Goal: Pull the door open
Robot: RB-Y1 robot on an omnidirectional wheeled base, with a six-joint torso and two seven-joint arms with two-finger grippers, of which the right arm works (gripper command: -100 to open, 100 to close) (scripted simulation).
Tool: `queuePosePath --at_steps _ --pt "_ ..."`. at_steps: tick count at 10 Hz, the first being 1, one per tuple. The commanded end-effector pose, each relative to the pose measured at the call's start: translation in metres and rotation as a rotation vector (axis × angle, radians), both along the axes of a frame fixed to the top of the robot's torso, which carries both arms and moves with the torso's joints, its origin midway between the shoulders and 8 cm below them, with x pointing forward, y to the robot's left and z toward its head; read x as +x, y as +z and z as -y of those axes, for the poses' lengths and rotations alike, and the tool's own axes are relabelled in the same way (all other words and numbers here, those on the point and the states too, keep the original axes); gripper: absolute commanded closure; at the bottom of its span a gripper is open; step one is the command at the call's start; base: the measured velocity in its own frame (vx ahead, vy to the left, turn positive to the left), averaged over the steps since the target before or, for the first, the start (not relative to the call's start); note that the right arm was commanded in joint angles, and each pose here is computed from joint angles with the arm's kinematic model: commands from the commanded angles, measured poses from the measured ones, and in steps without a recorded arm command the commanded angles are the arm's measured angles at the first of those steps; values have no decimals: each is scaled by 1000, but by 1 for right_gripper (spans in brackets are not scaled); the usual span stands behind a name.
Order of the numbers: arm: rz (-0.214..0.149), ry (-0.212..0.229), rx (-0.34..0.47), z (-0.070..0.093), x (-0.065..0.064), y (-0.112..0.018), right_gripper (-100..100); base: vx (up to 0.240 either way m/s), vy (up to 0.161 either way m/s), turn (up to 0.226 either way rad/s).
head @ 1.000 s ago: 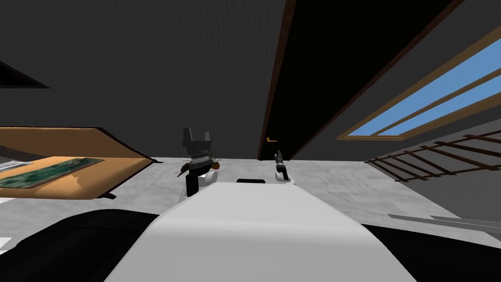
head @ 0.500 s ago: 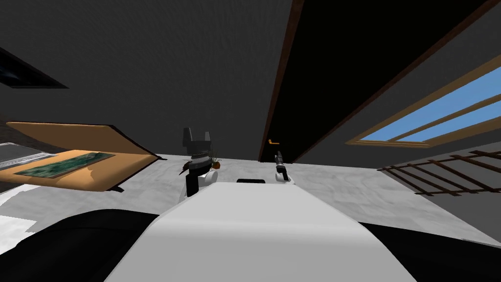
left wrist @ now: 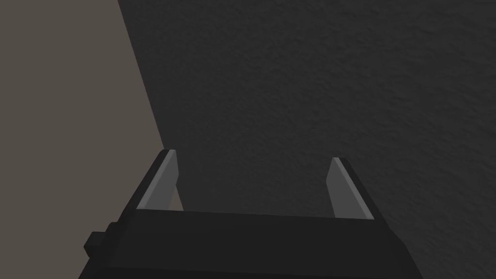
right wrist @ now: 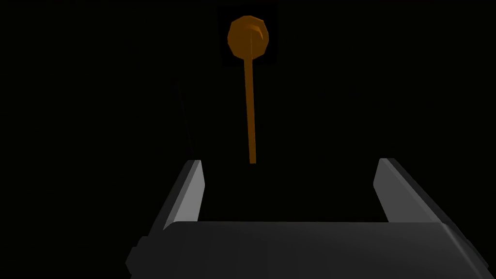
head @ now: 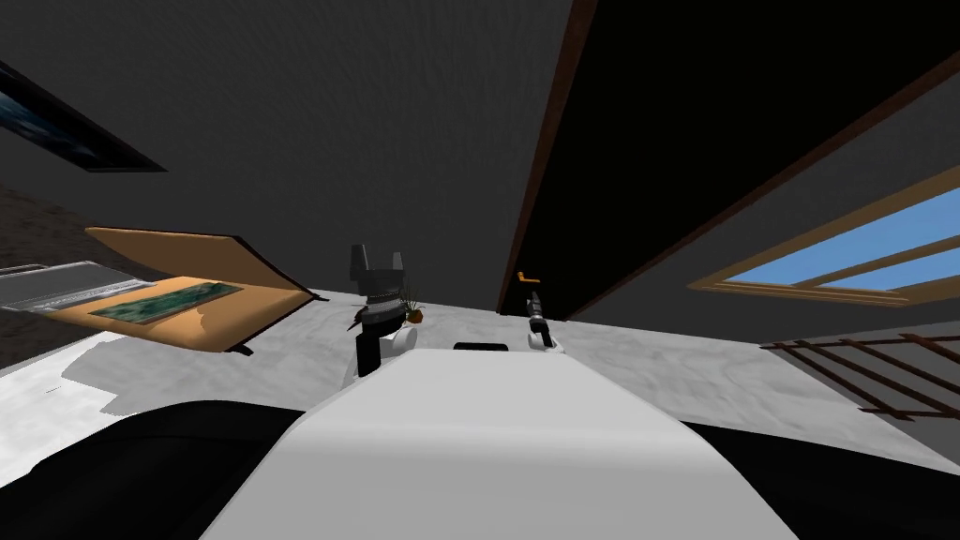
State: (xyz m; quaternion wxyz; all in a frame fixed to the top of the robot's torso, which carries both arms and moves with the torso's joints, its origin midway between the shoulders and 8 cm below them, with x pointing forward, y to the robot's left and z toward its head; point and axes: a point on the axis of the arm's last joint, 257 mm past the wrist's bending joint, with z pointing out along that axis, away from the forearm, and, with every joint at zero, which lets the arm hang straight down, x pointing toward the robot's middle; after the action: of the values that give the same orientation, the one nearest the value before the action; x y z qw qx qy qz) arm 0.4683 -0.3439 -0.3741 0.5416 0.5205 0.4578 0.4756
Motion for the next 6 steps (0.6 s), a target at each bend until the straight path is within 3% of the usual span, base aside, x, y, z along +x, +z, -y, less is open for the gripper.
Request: queuePosePath --at_steps 1,3,5,6 --pt "-13 -4 1 2 -2 -6 -100 86 -57 93" --pt "-33 -11 3 5 -4 -16 -100 76 -56 124" --pt "-35 -11 3 5 -5 -17 -100 65 -43 50" --pt "-37 -31 4 23 -13 -18 -100 145 -7 127"
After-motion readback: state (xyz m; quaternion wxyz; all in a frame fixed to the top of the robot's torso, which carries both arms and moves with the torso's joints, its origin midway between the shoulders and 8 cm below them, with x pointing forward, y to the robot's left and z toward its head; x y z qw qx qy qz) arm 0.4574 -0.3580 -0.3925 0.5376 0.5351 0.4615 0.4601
